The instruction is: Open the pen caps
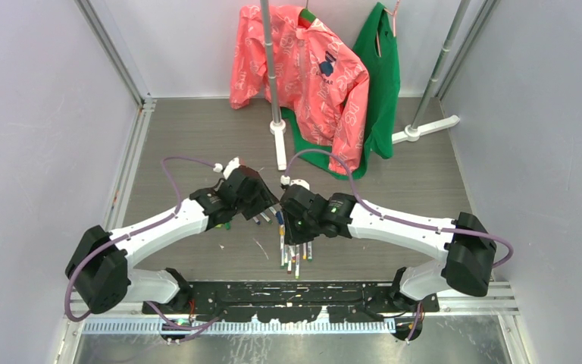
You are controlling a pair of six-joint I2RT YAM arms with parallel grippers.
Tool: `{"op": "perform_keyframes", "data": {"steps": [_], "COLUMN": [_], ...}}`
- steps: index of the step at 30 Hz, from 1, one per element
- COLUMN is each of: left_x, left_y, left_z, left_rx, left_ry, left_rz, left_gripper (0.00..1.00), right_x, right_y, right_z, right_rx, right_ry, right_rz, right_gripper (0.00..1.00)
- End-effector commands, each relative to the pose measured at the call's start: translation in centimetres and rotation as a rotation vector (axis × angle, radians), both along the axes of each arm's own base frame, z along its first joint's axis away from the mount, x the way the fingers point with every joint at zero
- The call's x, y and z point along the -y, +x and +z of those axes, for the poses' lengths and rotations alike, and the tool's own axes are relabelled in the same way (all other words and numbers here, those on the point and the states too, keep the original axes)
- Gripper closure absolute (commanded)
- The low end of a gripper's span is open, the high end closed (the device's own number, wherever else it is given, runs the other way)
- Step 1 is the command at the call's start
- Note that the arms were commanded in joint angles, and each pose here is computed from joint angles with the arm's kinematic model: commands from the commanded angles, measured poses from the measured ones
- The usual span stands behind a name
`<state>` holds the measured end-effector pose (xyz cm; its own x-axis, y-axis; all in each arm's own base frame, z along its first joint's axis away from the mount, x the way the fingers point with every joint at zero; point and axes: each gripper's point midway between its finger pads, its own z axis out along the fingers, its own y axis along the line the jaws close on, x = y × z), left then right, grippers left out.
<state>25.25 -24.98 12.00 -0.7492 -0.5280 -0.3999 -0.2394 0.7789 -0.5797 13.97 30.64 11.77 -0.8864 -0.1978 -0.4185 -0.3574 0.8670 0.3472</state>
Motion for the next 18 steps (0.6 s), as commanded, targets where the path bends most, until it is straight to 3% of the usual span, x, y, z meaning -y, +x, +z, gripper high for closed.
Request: {"op": "perform_keyframes", "data": {"steps": [1,18], "left_x": [2.2,0.6], "left_y": [0.8,-1.4], "left_z": [2.1,1.8], "left_rx": [0.045,0.035], "left_ry": [-0.083,-0.1], "left_rz": [-0.025,-0.037], "left_gripper": [0.47,0.47], "right_x": [-2.6,-5.5], "right_y": [0.7,2.3], "right_z": [2.5,3.0], "right_rx": [0.04,0.06], "right_ry": [0.099,0.112], "right_rz": [0.038,0.054], "right_gripper": [0.99,0.99]}}
